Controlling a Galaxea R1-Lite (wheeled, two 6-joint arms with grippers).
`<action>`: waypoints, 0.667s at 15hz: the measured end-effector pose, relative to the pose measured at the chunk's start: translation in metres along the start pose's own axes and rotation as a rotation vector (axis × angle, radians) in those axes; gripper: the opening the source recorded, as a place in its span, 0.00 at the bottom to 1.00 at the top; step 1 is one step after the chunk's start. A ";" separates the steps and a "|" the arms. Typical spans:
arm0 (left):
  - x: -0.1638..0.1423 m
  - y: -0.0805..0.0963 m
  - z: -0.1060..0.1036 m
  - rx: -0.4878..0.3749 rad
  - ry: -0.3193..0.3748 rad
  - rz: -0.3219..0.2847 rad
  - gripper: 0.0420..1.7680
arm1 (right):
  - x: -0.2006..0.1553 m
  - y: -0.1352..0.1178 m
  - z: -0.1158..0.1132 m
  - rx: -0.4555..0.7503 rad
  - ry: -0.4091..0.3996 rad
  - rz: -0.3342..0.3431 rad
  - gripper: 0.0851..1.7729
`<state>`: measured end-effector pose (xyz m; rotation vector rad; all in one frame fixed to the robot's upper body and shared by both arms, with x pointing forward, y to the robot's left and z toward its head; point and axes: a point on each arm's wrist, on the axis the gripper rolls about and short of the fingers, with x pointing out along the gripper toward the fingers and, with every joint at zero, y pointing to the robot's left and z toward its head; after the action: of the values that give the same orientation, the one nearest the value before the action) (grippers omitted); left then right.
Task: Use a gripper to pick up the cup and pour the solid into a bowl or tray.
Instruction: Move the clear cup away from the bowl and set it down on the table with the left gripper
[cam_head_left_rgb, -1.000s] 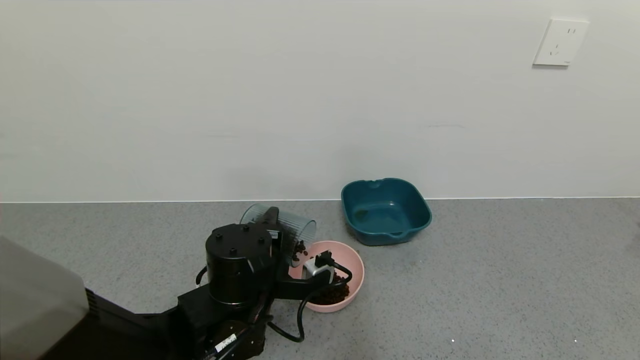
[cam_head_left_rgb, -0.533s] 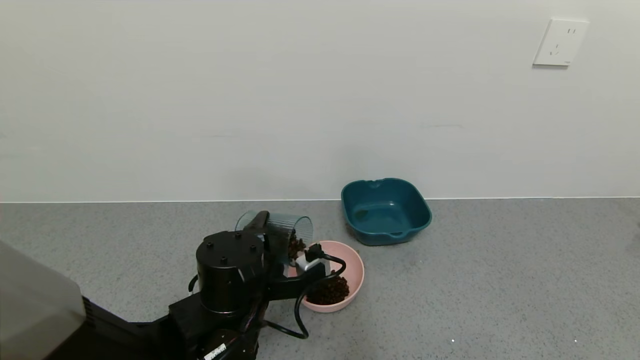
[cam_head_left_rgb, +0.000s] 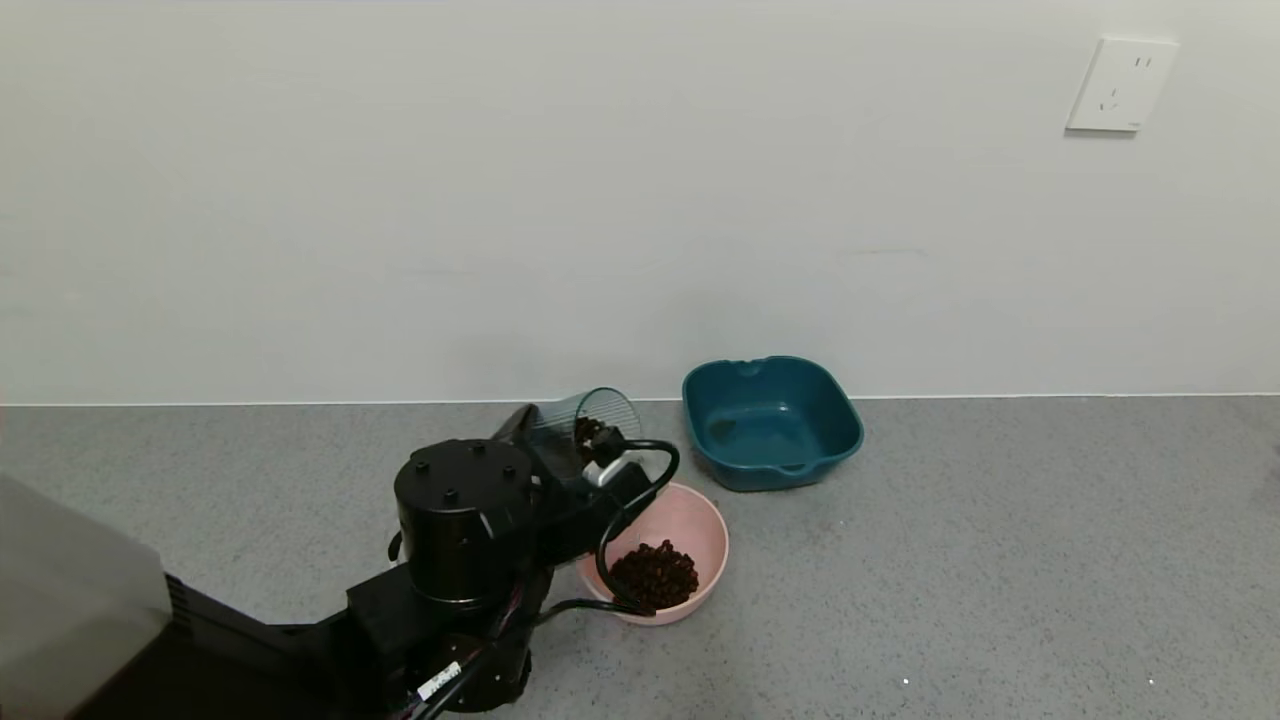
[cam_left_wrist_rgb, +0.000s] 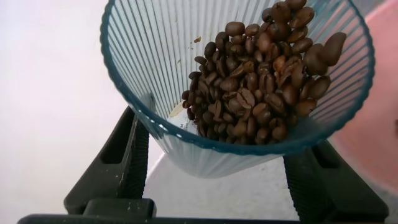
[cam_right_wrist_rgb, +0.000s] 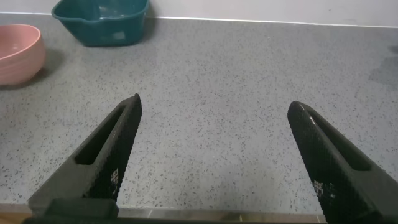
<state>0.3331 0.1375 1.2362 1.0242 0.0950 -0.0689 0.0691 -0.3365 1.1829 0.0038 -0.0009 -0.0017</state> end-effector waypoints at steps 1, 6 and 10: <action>0.001 0.002 0.003 -0.072 -0.015 0.000 0.70 | 0.000 0.000 0.000 0.000 0.000 0.000 0.96; 0.002 0.014 0.008 -0.389 -0.044 0.021 0.70 | 0.000 0.000 0.000 0.000 0.000 0.000 0.96; 0.006 0.038 -0.004 -0.541 -0.121 -0.028 0.70 | 0.000 0.000 0.000 0.000 0.000 0.000 0.96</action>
<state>0.3431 0.1606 1.2662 0.4764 0.0147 -0.1225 0.0691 -0.3365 1.1829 0.0043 -0.0009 -0.0017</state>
